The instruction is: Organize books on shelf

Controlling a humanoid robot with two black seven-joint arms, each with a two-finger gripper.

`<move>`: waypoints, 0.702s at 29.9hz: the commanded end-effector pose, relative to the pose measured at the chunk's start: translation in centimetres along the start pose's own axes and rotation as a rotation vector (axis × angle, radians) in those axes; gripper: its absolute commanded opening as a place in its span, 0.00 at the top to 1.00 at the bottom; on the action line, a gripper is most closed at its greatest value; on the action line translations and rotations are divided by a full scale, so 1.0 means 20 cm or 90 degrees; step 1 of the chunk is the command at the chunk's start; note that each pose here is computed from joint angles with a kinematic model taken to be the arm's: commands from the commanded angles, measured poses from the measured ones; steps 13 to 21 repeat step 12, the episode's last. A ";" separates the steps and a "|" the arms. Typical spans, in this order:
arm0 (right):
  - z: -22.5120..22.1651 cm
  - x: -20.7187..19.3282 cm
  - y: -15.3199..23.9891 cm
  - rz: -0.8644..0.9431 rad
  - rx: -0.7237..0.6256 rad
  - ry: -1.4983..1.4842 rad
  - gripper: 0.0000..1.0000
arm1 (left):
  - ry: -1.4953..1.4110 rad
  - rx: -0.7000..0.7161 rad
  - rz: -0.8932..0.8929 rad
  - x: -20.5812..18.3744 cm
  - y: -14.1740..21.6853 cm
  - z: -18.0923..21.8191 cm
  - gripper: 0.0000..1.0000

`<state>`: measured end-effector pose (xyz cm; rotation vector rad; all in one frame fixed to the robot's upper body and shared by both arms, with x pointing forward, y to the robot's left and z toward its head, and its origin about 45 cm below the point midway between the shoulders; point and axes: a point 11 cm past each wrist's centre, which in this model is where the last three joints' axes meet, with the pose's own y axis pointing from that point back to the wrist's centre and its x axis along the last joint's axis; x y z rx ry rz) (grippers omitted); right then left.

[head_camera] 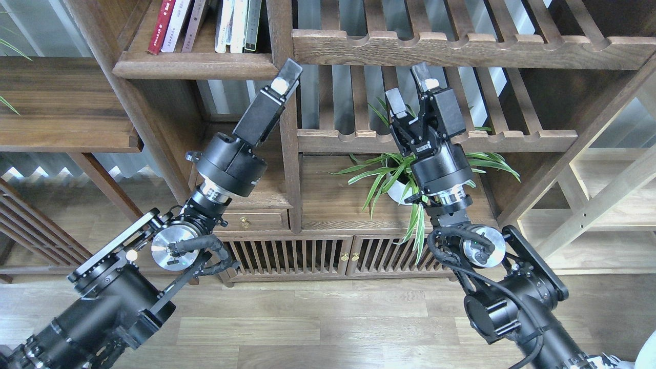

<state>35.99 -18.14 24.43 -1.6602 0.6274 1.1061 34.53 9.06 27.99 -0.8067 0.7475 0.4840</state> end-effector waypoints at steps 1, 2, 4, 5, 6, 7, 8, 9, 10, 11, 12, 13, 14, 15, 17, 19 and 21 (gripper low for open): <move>0.00 0.00 0.00 -0.001 0.000 -0.001 0.01 | 0.002 0.000 0.003 0.01 0.01 -0.01 0.01; 0.00 0.00 0.00 -0.001 0.000 -0.001 0.01 | 0.003 0.000 0.002 0.00 0.00 -0.01 0.01; 0.00 0.00 0.00 -0.001 -0.001 -0.001 0.01 | 0.003 0.001 0.002 0.00 0.00 -0.01 0.01; 0.00 0.00 0.00 -0.001 0.000 -0.001 0.01 | 0.004 0.001 0.002 0.00 0.00 -0.02 0.01; 0.00 0.00 0.00 -0.001 0.000 -0.001 0.01 | 0.004 0.001 0.002 0.00 0.00 -0.02 0.01; 0.00 0.00 0.00 -0.001 0.000 -0.001 0.01 | 0.004 0.001 0.002 0.00 0.00 -0.01 0.01; 0.00 0.00 0.00 -0.001 0.000 -0.001 0.01 | 0.004 0.001 0.001 0.00 0.00 -0.01 0.01; 0.00 0.00 0.00 -0.001 0.000 -0.001 0.01 | 0.002 0.000 0.001 0.00 0.00 -0.01 0.01; 0.00 0.00 0.00 -0.001 0.000 -0.001 0.01 | 0.003 0.000 0.001 0.00 0.00 -0.01 0.01; 0.00 0.00 0.00 -0.001 0.000 -0.001 0.01 | 0.003 0.000 0.001 0.00 0.00 -0.01 0.01; 0.00 0.00 0.00 -0.001 0.000 -0.001 0.01 | 0.003 0.000 0.001 0.00 0.00 -0.01 0.01; 0.00 0.00 0.00 -0.001 0.000 -0.001 0.01 | 0.003 0.000 0.001 0.00 0.00 -0.01 0.01; 0.00 0.00 0.00 -0.001 0.000 -0.001 0.01 | 0.003 0.000 0.001 0.00 0.00 -0.01 0.01; 0.00 0.00 0.00 -0.001 0.000 -0.001 0.01 | 0.003 0.000 0.001 0.00 0.00 -0.01 0.01; 0.00 0.00 0.00 -0.001 0.000 -0.001 0.01 | 0.003 0.000 0.001 0.00 0.00 -0.01 0.01; 0.00 0.00 0.00 -0.001 0.000 -0.001 0.01 | 0.003 0.000 0.001 0.00 0.00 -0.01 0.01; 0.00 0.00 0.00 -0.001 0.000 -0.001 0.01 | 0.003 0.000 0.001 0.00 0.00 -0.01 0.01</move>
